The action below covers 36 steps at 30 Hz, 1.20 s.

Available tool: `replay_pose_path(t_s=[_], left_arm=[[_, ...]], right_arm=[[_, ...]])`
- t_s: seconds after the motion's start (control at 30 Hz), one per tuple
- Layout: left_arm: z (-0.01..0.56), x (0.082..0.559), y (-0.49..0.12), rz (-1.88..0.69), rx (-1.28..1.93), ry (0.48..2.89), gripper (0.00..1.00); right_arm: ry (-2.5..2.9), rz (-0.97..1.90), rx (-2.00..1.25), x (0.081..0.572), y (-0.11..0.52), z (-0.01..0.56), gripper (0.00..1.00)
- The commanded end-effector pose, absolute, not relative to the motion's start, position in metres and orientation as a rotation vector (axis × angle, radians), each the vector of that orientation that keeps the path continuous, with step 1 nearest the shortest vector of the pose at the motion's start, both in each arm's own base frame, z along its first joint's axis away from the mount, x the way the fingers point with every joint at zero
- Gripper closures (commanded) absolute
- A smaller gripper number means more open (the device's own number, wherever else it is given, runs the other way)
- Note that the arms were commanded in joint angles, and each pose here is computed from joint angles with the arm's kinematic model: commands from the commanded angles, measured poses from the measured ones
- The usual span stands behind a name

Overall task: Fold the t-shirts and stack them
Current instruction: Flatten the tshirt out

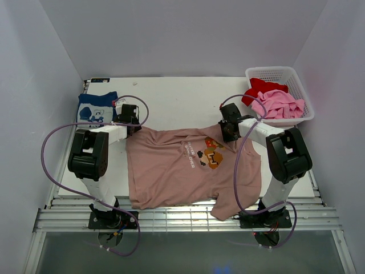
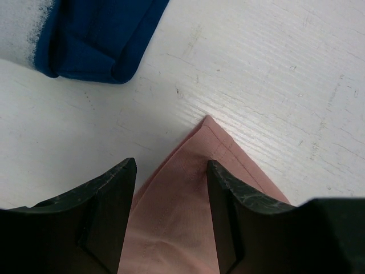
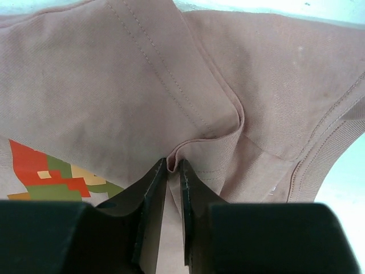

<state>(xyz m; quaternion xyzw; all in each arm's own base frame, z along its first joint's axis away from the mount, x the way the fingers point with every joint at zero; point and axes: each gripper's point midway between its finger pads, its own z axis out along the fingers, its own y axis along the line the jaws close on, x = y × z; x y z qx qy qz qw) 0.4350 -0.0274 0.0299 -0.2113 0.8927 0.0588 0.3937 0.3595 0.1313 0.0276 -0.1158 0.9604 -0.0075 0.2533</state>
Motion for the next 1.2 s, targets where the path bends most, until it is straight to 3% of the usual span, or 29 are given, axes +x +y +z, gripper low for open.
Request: replay_pose_path(t_s=[0.0, 0.13, 0.3, 0.7, 1.17], left_arm=[[0.050, 0.449, -0.028, 0.105, -0.553, 2.213, 0.36], [0.048, 0.452, -0.028, 0.093, -0.558, 2.218, 0.37], [0.046, 0.452, -0.027, 0.092, -0.560, 2.220, 0.37], [0.039, 0.472, -0.027, 0.068, -0.543, 2.227, 0.36], [0.025, 0.470, -0.039, -0.005, -0.534, 2.269, 0.40]], right_arm=[[2.604, -0.057, -0.305, 0.360, 0.127, 0.036, 0.78], [2.587, -0.074, -0.309, 0.362, 0.124, 0.044, 0.76], [2.575, -0.088, -0.307, 0.361, 0.122, 0.048, 0.92], [2.493, -0.149, -0.277, 0.365, 0.109, 0.090, 0.92], [2.508, -0.150, -0.270, 0.362, 0.107, 0.087, 0.92]])
